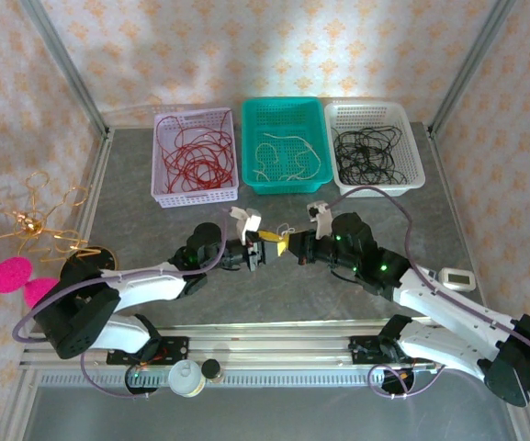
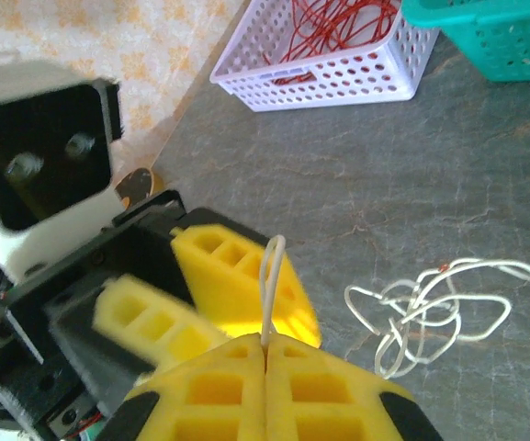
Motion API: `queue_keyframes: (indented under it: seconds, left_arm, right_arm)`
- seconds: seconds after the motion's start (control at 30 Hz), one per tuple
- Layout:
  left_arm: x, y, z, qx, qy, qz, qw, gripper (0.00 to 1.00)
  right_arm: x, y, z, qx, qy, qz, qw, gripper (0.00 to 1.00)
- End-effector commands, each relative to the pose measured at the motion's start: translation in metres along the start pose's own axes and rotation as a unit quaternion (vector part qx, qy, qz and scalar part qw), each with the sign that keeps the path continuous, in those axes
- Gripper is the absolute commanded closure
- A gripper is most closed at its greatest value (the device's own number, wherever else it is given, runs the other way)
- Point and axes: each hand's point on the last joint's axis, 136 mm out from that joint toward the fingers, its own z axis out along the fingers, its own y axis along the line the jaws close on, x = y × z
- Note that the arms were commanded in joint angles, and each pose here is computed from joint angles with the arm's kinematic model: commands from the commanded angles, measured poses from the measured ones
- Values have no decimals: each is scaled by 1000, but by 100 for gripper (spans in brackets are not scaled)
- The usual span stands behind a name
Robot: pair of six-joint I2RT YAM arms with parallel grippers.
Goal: Untangle the cables
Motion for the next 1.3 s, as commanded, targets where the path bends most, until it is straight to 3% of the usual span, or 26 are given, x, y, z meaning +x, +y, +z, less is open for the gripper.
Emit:
queue_keyframes:
  seconds: [0.0,0.13,0.3,0.4,0.47,0.53,0.63,0.73,1.07,1.27]
  left_arm:
    - [-28,0,6,-10,-49,32,998,84]
    - [-38,5,3,-26,-81,35,996,100]
    - [-50,12,-7,-57,-120,40,990,100]
    - [-48,12,-9,-69,-103,52,991,100]
    - [-46,13,-7,-84,-74,61,992,100]
    - [-42,16,-7,-102,-44,66,992,100]
    - [-36,21,-13,-131,-11,66,989,100]
    - [-34,21,-19,-141,-2,61,988,100]
    - [-38,11,-27,-149,1,47,988,100]
    - [-45,4,-31,-147,-11,51,988,100]
  right_arm:
    - [2,7,-1,-21,4,-3,1000,100]
    - [3,11,-2,-30,6,-14,999,100]
    - [-3,1,-5,6,-3,-33,999,100]
    - [-15,-25,-14,86,-39,-43,995,98]
    - [-22,-27,-19,94,-62,-62,992,82]
    - [-28,-10,-21,46,-84,-77,992,69]
    - [-33,19,-23,-42,-123,-97,987,60]
    - [-36,29,-20,-82,-150,-114,979,55]
    - [-31,28,12,-115,-152,-89,978,56]
    - [-32,-28,34,9,-166,-23,986,78]
